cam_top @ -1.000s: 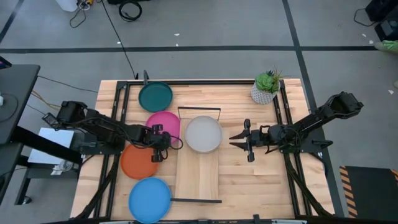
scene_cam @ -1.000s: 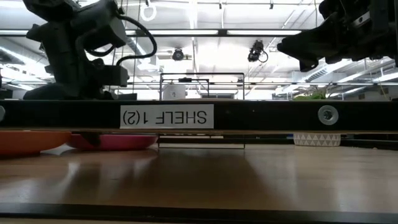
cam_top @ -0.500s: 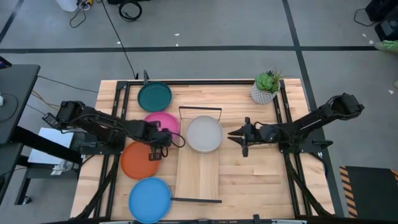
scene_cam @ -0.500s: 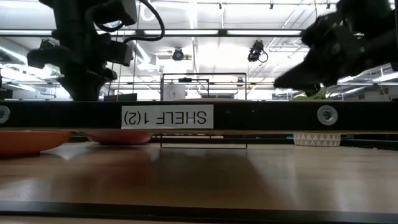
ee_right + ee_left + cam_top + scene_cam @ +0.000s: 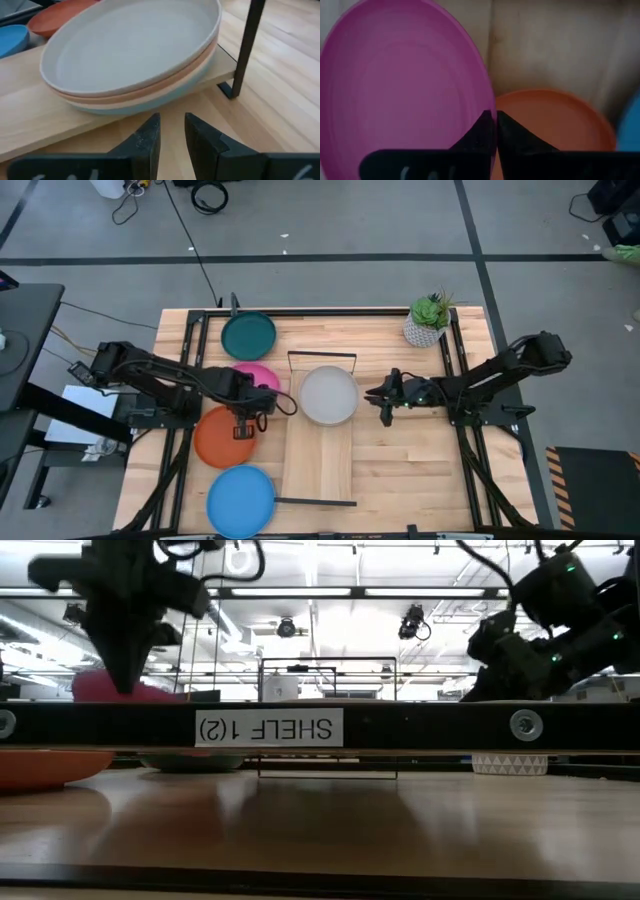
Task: Place and stack plates onto a shelf
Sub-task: Put the pink plate on the shelf
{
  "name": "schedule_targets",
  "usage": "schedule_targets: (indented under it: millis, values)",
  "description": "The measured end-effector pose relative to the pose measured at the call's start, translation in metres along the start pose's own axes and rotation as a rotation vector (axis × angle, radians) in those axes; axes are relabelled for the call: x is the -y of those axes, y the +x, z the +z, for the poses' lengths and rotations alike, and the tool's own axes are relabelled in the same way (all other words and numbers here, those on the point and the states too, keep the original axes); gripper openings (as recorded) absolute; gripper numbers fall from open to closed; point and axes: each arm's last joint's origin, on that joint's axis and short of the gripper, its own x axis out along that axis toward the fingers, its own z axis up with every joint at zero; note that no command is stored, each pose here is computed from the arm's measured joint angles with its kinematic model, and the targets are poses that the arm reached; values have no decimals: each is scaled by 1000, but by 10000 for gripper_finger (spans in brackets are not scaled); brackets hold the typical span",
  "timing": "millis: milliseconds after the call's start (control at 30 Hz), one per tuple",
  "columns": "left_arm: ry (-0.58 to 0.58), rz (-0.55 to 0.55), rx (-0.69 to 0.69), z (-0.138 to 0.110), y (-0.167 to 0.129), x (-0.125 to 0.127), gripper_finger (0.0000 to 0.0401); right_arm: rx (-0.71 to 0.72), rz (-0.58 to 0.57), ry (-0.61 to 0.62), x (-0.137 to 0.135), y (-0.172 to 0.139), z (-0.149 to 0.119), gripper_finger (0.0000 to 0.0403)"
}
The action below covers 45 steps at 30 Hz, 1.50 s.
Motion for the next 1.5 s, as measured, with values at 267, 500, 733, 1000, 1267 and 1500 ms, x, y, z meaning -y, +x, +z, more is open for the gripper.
schedule_targets:
  millis: [267, 500, 733, 1000, 1267, 1500]
  values:
    - [-25, -62, -4, 6, -27, 2, 16, -31, 4, -25, -9, 24, 9, 94]
    - [-77, -198, -61, 4, -50, 17, 16, -57, -8, -34, -11, 35, 9, 94]
    - [4, -336, 65, 9, -80, 51, 16, -62, -12, -34, -10, 30, 13, 94]
    - [152, -380, 219, 4, -103, 89, 16, -151, -38, 0, -7, 14, 15, 94]
    - [262, -425, 409, 11, -98, 115, 16, -127, -26, -9, -10, 11, 18, 94]
    - [568, -337, 435, 14, -79, 138, 16, -116, -22, -13, -11, 11, 19, 94]
